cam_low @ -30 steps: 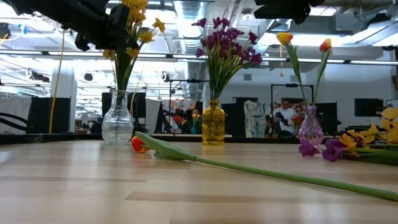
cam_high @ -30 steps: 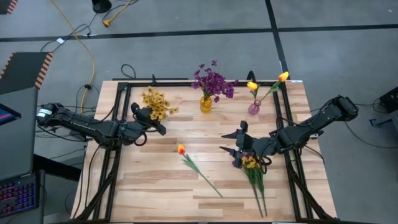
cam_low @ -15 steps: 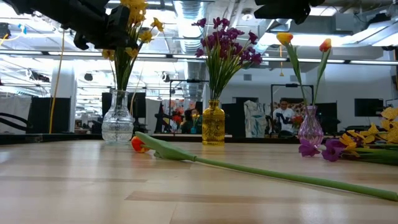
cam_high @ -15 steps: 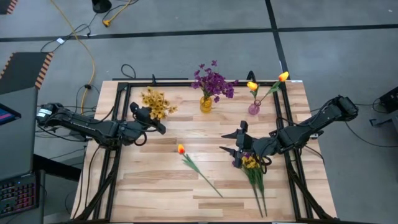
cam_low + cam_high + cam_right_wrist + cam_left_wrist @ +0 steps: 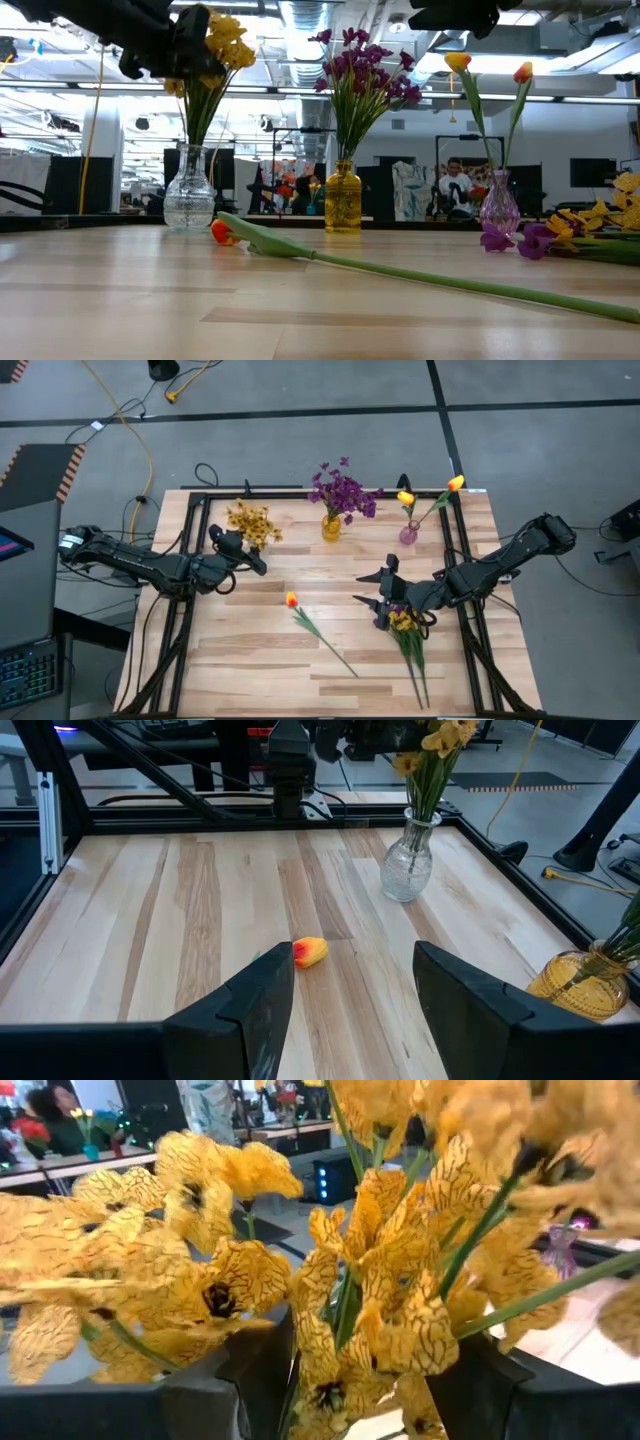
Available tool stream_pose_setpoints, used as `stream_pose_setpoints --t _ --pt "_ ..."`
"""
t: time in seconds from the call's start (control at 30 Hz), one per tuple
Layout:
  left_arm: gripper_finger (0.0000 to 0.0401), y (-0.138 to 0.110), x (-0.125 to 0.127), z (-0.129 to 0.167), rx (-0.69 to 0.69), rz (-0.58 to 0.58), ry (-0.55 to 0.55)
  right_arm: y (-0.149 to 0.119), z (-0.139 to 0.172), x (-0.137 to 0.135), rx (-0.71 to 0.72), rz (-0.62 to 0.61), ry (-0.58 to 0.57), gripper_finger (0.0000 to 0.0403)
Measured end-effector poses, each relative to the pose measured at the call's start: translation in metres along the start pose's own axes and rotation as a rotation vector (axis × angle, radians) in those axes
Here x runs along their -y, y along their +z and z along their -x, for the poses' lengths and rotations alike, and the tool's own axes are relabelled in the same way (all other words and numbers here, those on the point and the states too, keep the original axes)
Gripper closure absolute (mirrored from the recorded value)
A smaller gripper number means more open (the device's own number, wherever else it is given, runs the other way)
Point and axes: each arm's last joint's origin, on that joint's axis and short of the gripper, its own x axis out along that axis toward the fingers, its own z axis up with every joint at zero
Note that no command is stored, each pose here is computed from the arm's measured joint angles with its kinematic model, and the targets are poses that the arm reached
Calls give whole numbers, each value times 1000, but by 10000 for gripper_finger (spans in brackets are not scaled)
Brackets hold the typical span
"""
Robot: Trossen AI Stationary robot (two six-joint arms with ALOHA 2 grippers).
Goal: Sort flowers into vase by color
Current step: Put the left yellow flowers into the transparent vase
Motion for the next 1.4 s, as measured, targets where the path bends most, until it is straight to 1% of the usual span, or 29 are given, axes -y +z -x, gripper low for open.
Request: stream_pose_setpoints --t 0.3,0.57,0.73,1.13,1.27,1.4 --pt "204 11 -9 5 31 -34 -11 0 0 0 0 0 0 168" --pt "204 23 -20 13 66 32 -88 0 0 0 0 0 0 168" --pt "204 28 -26 17 82 62 -93 0 0 0 0 0 0 168" --pt "200 18 -28 17 29 -47 -90 0 0 0 0 0 0 168" --pt "184 17 -27 17 19 -114 -117 0 0 0 0 0 0 168" --pt "160 16 -27 17 17 -130 -119 0 0 0 0 0 0 168"
